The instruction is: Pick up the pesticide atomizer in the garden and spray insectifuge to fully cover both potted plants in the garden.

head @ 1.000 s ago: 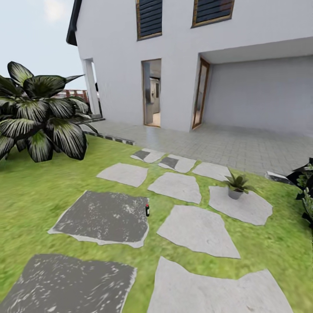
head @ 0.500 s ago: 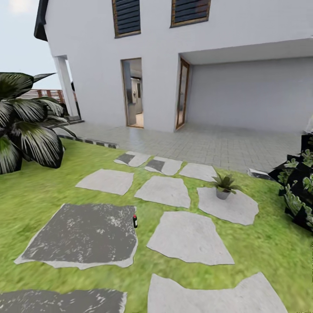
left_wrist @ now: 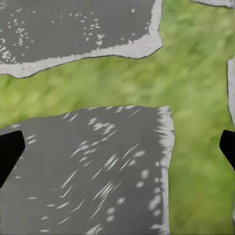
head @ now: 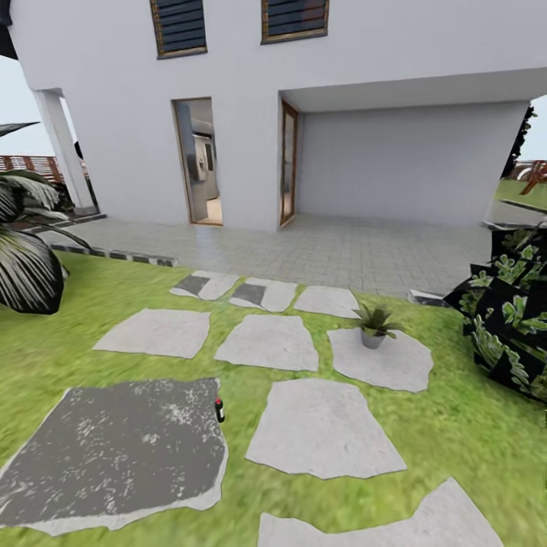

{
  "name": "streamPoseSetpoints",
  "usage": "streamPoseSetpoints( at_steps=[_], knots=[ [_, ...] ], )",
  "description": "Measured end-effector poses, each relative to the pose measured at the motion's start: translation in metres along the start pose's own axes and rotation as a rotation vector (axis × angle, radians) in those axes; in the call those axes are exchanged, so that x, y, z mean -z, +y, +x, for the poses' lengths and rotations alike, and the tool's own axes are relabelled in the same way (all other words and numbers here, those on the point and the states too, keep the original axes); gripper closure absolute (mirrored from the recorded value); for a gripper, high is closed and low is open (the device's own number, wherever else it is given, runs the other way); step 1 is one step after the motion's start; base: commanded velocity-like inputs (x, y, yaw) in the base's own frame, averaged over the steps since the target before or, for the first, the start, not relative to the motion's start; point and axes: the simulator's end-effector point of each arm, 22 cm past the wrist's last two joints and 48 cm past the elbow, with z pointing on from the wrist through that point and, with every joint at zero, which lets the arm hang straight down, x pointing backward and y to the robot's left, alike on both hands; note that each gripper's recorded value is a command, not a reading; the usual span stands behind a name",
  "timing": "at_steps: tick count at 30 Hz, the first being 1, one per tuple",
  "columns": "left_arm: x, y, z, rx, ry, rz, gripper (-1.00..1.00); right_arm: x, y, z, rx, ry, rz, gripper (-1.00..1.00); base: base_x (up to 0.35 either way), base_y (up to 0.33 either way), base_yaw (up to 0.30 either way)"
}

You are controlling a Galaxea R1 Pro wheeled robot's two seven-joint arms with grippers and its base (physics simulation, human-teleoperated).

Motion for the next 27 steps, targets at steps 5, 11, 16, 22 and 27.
streamPoseSetpoints(
  at_steps=[5, 11, 16, 22, 27],
  knots=[
    [0.0000, -0.0001, 0.0000, 0.000, 0.000, 0.000, -1.00, 0.0000, 0.0000, 0.0000, 0.000, 0.000, 0.000, -1.00, 0.268, 0.229, -0.251],
    [-0.0001, 0.0000, 0.0001, 0.000, 0.000, 0.000, -1.00, -0.0001, 0.0001, 0.0001, 0.000, 0.000, 0.000, -1.00, 0.192, 0.266, -0.063],
    [-0.0001, 0.0000, 0.0001, 0.000, 0.000, 0.000, -1.00, -0.0002, 0.0001, -0.0003, 0.000, -0.001, 0.000, -1.00, 0.149, 0.276, -0.006],
    [-0.0001, 0.0000, 0.0001, 0.000, 0.000, 0.000, -1.00, -0.0003, 0.0001, -0.0005, 0.000, -0.001, 0.000, -1.00, 0.090, 0.278, -0.001],
    [-0.0002, 0.0012, 0.0002, 0.000, 0.001, -0.002, -1.00, -0.0004, 0.0004, -0.0004, 0.000, -0.001, -0.001, -1.00, 0.030, 0.287, 0.000]
  ],
)
